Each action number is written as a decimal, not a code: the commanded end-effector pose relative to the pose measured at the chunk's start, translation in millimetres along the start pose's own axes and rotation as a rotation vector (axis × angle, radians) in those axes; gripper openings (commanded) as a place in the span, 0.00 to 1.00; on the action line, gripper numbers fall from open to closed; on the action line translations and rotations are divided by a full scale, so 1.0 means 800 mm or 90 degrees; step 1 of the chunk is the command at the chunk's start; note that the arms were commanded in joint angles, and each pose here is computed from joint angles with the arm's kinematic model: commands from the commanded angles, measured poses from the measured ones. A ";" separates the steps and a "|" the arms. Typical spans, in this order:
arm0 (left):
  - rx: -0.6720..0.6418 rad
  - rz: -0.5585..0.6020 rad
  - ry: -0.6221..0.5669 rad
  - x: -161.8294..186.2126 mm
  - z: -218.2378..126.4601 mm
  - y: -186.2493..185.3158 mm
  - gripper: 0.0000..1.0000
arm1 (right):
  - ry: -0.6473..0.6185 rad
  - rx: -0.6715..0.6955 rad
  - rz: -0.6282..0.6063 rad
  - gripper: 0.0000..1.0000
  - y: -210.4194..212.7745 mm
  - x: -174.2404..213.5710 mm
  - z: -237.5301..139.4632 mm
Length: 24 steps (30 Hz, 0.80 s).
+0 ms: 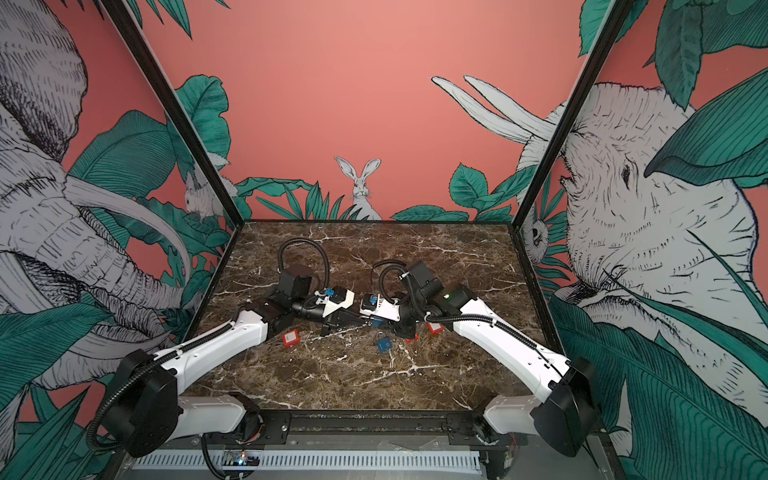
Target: Lock with the key
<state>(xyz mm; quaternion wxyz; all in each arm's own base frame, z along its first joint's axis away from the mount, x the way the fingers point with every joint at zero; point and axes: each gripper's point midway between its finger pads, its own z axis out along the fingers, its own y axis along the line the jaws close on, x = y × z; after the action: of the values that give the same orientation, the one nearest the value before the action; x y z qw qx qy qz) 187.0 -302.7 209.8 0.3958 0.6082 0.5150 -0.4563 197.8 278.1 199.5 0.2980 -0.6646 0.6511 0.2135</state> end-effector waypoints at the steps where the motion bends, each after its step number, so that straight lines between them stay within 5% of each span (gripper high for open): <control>1: 0.059 0.006 -0.043 -0.026 0.004 -0.018 0.00 | -0.127 0.066 -0.117 0.00 -0.018 -0.069 -0.018; 24: -0.080 0.173 -0.017 -0.049 -0.018 -0.021 0.00 | -0.112 -0.057 -0.076 0.00 0.034 -0.045 -0.013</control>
<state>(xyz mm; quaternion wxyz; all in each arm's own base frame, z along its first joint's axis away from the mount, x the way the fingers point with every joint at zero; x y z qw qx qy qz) 174.3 -293.1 231.0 0.4529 0.6286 0.4946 -0.3939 185.9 285.6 217.3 0.3327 -0.6788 0.6103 0.2370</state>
